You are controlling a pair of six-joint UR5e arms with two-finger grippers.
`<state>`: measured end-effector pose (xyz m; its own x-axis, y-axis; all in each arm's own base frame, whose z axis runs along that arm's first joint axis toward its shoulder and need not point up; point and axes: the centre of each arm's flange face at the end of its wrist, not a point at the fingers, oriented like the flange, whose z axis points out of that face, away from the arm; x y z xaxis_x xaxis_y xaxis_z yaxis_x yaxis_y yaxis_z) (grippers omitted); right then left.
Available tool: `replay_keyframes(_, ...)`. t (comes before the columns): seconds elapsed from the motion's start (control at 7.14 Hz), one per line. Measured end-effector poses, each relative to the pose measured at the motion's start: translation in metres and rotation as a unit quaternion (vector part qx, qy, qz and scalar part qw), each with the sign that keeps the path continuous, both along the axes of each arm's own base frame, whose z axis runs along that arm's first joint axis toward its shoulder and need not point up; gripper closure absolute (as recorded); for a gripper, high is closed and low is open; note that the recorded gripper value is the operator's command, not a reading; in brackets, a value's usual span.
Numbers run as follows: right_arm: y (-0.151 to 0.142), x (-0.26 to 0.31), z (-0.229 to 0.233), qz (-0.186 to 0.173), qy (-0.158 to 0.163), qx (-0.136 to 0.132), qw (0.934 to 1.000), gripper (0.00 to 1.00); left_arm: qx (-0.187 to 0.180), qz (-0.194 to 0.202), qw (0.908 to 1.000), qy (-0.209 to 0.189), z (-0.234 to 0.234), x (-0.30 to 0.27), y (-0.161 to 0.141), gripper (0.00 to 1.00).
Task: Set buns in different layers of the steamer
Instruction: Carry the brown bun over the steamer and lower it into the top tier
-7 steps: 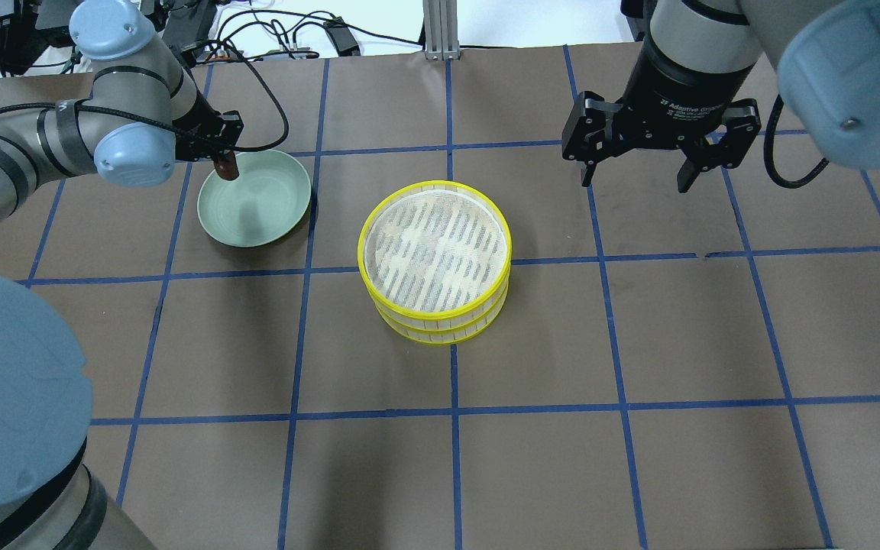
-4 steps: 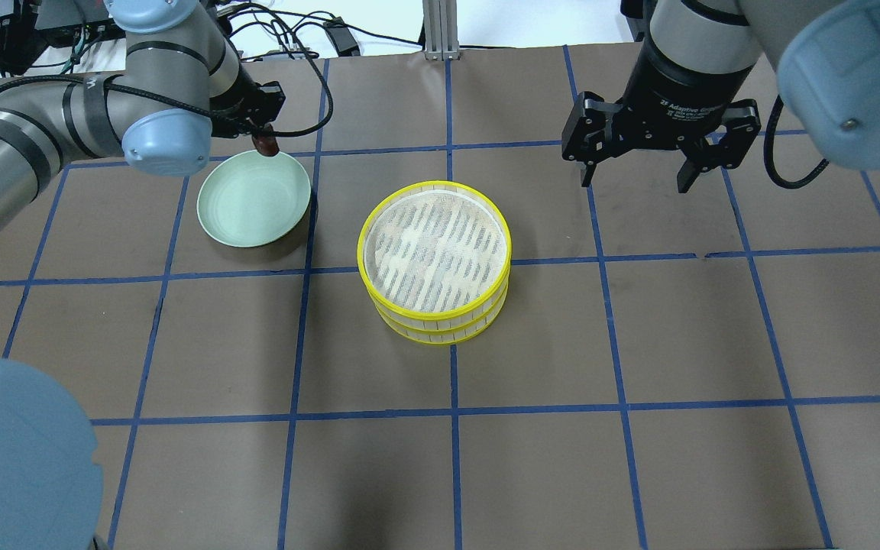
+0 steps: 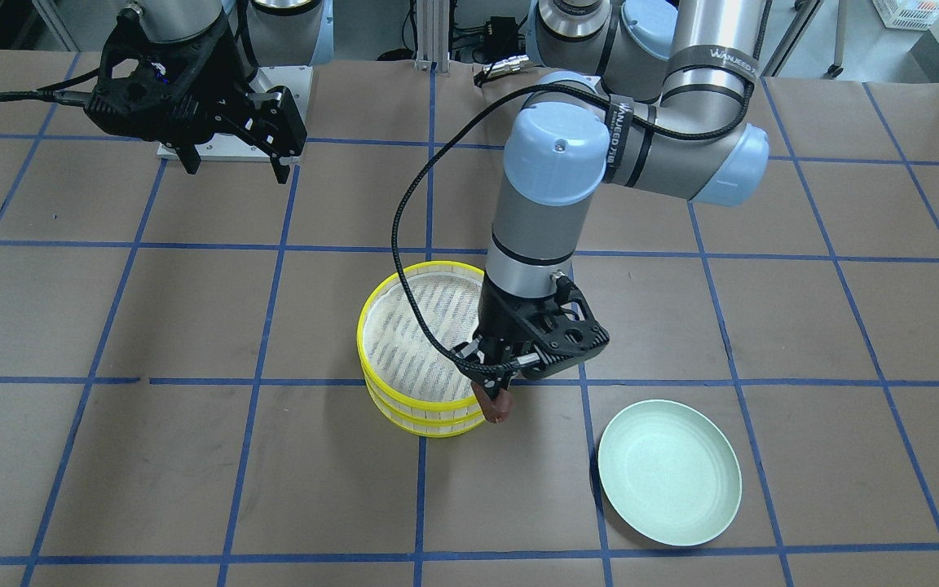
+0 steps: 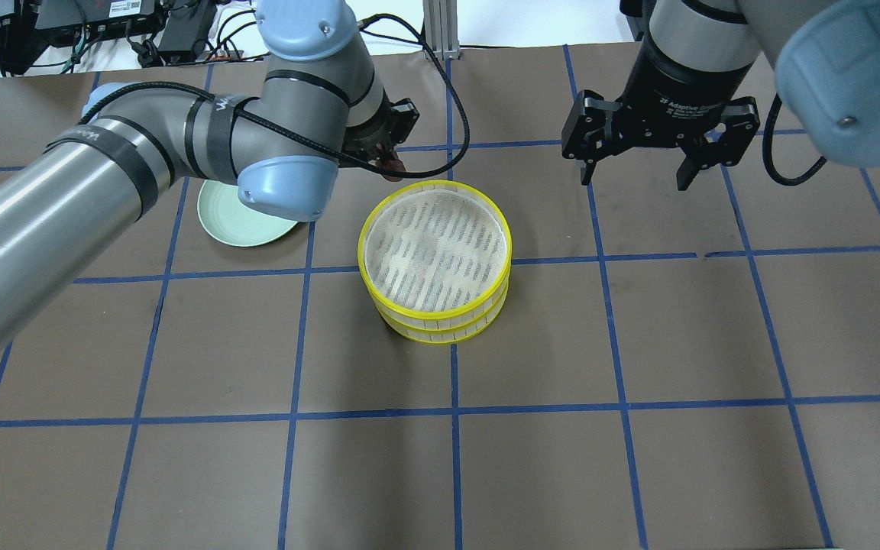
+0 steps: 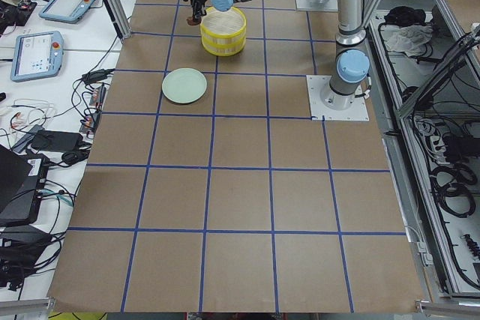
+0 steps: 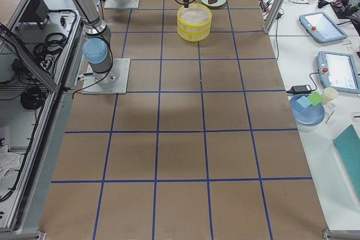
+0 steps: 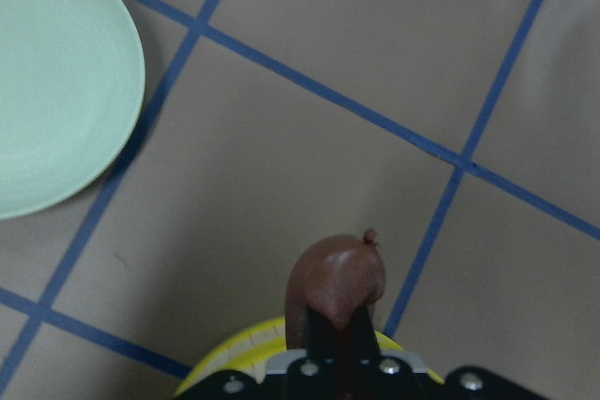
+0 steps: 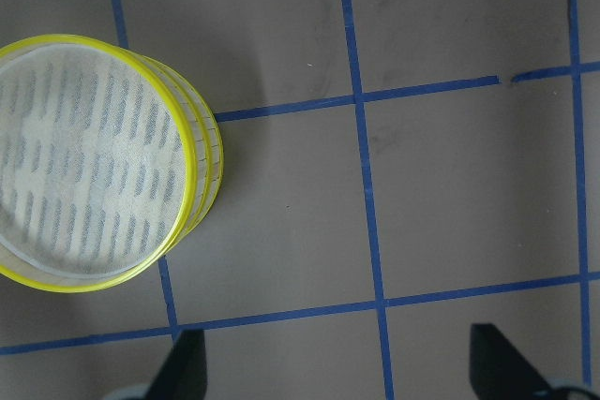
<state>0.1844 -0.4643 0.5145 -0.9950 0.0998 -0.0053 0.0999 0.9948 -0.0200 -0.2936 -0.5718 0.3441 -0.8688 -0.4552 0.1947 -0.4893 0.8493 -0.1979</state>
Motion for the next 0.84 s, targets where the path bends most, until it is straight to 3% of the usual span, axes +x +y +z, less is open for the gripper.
replay_keyframes(0.28,-0.001,0.0,0.0,0.031,0.0,-0.003,0.9995,0.0,0.038,0.017,0.9983,0.041,-0.018,-0.022,0.031,0.0)
replay_keyframes(0.84,-0.001,0.0,0.0,0.038,0.0,-0.003,0.9993,0.0,0.061,0.048,0.9943,0.072,-0.016,-0.023,0.041,0.0)
